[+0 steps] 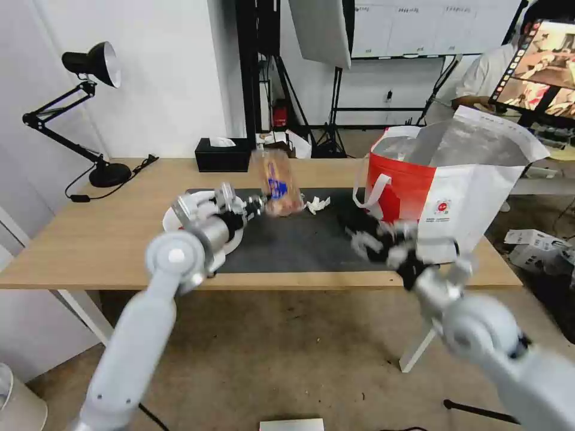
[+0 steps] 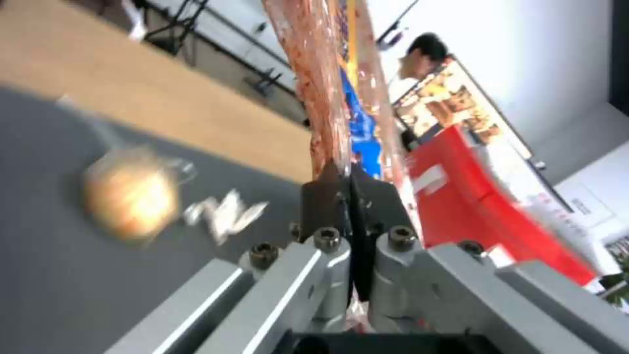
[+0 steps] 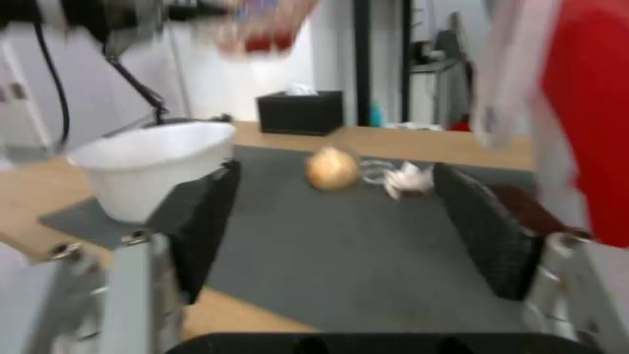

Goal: Pick up the trash from the table and place it into the takeout bag.

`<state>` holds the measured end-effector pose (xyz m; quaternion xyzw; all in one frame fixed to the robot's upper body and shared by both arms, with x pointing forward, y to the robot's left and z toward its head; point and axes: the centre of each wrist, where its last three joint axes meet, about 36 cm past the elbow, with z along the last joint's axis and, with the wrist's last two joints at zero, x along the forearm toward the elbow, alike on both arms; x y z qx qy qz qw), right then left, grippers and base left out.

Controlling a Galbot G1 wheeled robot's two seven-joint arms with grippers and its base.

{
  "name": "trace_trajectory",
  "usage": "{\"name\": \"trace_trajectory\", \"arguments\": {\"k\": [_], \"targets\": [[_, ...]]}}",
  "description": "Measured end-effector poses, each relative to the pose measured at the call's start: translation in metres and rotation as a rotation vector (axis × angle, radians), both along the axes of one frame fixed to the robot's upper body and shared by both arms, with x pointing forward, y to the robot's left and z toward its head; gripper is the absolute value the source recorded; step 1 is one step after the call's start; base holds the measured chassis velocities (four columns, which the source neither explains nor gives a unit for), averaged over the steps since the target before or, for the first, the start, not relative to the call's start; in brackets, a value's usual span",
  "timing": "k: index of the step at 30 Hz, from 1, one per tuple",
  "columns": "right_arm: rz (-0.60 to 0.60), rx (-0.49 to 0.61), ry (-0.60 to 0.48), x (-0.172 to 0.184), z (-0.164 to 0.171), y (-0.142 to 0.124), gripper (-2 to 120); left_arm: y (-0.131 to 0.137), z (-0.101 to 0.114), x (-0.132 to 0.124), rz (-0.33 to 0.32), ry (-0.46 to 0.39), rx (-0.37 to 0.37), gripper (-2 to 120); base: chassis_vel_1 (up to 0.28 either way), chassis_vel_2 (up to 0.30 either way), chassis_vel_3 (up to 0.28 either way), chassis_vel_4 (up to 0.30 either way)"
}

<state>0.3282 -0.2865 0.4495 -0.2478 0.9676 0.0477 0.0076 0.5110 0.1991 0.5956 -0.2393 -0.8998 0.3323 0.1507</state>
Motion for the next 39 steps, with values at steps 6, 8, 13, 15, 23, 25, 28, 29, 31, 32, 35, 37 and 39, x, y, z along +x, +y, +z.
{"name": "trace_trajectory", "arguments": {"k": [6,8,13,15,23,25,28,29,31,32,35,37,39], "targets": [[-0.096,-0.03,-0.003,-0.044,-0.026,0.004,98,-0.033,0.039,0.028,-0.029,-0.086,-0.001,0,0.0,0.0,0.0,0.0],[-0.131,-0.05,0.0,-0.053,-0.03,0.004,100,-0.046,0.05,0.036,-0.024,-0.12,0.0,0,0.0,0.0,0.0,0.0],[-0.221,-0.101,0.015,-0.077,-0.035,0.007,100,-0.1,0.081,0.066,0.0,-0.241,0.014,0,0.0,0.0,0.0,0.0],[-0.232,-0.108,0.023,-0.081,-0.036,0.008,100,-0.114,0.083,0.071,0.001,-0.264,0.036,0,0.0,0.0,0.0,0.0],[-0.253,-0.104,0.039,-0.098,-0.039,0.018,100,-0.22,0.087,0.088,-0.023,-0.496,0.302,0,0.0,0.0,0.0,0.0],[-0.252,-0.098,0.042,-0.098,-0.041,0.021,100,-0.233,0.085,0.091,-0.022,-0.546,0.368,0,0.0,0.0,0.0,0.0],[-0.25,-0.1,0.044,-0.096,-0.044,0.022,100,-0.258,0.07,0.096,-0.055,-0.653,0.519,0,0.0,0.0,0.0,0.0],[-0.25,-0.1,0.044,-0.096,-0.044,0.022,100,-0.258,0.07,0.096,-0.055,-0.653,0.519,0,0.0,0.0,0.0,0.0],[-0.246,-0.104,0.044,-0.096,-0.044,0.021,100,-0.264,0.057,0.097,-0.09,-0.692,0.585,0,0.0,0.0,0.0,0.0],[-0.242,-0.107,0.045,-0.096,-0.044,0.02,100,-0.265,0.05,0.095,-0.117,-0.697,0.598,0,0.0,0.0,0.0,0.0],[-0.238,-0.111,0.05,-0.096,-0.045,0.019,100,-0.264,0.04,0.092,-0.156,-0.693,0.605,0,0.0,0.0,0.0,0.0],[-0.237,-0.111,0.051,-0.096,-0.045,0.019,100,-0.264,0.038,0.091,-0.172,-0.696,0.606,0,0.0,0.0,0.0,0.0],[-0.238,-0.109,0.052,-0.096,-0.045,0.019,100,-0.264,0.034,0.088,-0.2,-0.701,0.607,0,0.0,0.0,0.0,0.0]]}}
